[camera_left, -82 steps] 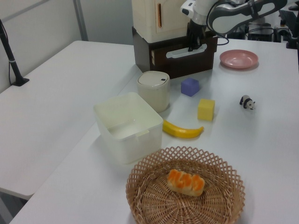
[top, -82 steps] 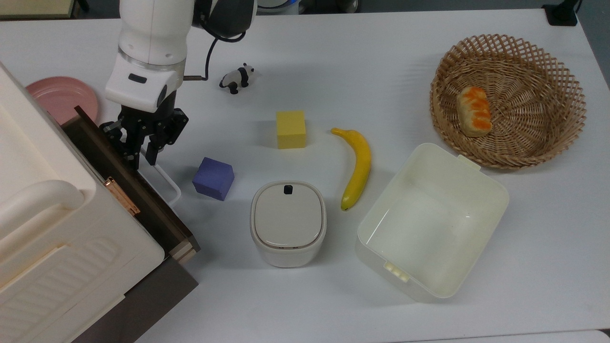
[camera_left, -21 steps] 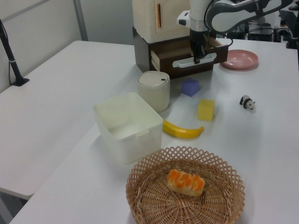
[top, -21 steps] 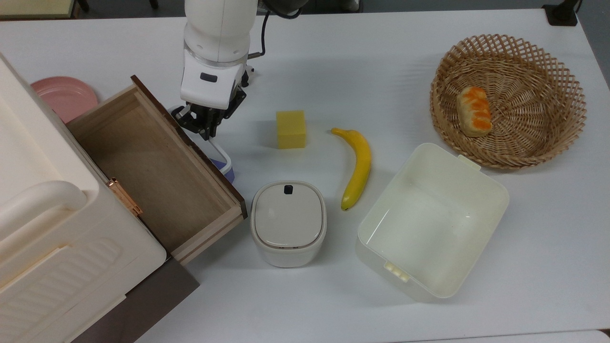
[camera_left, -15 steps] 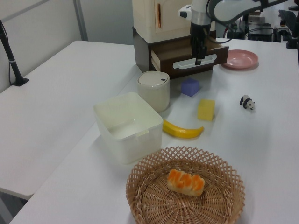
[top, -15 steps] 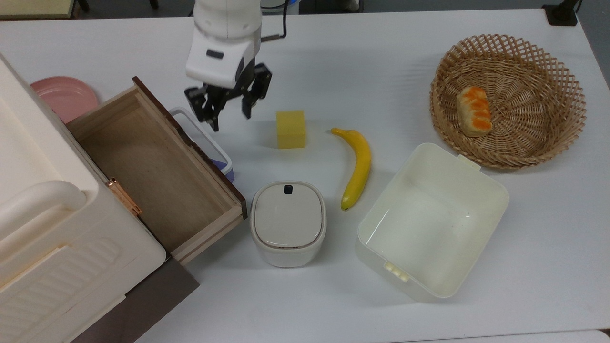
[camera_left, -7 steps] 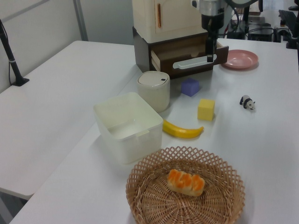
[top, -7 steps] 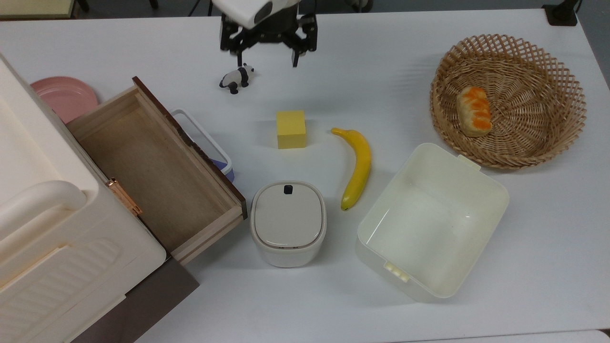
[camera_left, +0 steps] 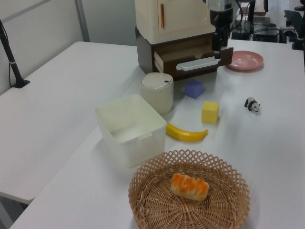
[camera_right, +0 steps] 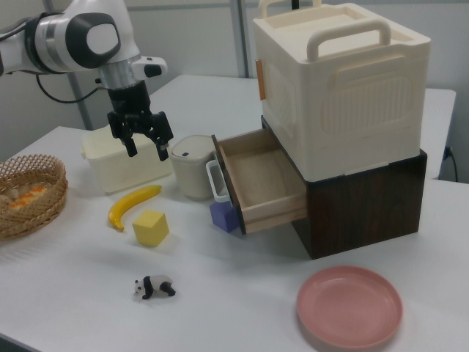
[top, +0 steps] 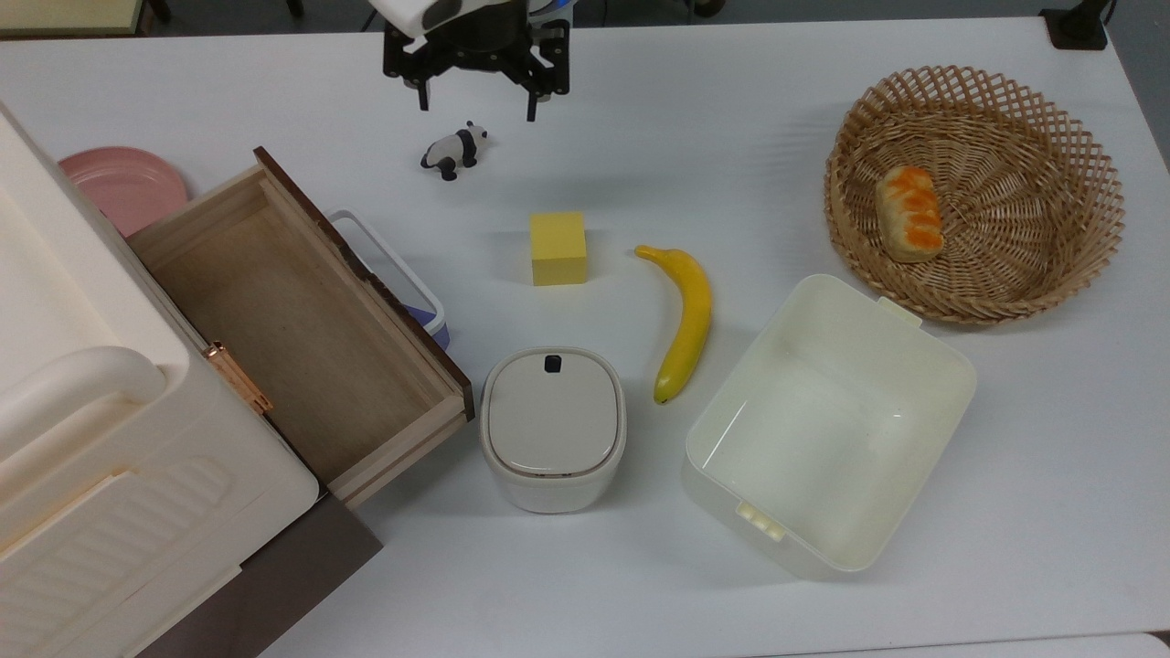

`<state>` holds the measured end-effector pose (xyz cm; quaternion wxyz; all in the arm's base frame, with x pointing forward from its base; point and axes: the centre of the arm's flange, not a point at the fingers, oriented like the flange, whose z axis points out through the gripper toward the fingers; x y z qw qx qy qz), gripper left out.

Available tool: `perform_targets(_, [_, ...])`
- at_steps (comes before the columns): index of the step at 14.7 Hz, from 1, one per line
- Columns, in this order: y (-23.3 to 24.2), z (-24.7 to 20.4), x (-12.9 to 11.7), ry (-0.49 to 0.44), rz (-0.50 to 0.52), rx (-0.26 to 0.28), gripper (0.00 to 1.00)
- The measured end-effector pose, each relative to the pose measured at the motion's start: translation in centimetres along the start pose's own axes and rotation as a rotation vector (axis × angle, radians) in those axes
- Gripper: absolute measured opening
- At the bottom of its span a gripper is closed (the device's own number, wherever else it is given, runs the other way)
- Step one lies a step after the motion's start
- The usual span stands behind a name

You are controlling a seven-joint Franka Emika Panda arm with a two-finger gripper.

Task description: Open the drawer

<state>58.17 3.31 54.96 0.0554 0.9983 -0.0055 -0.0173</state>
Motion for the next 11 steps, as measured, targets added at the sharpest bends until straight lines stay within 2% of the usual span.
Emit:
perform_targets(5, [1.8, 0.0, 0.1, -0.001, 0.033, 0.001, 1.00])
perform_targets(9, [4.5, -0.7, 0.0, -0.010, 0.097, 0.061, 1.00])
perform_targets(11, [4.5, -1.0, -0.3, -0.026, 0.099, 0.069, 1.00])
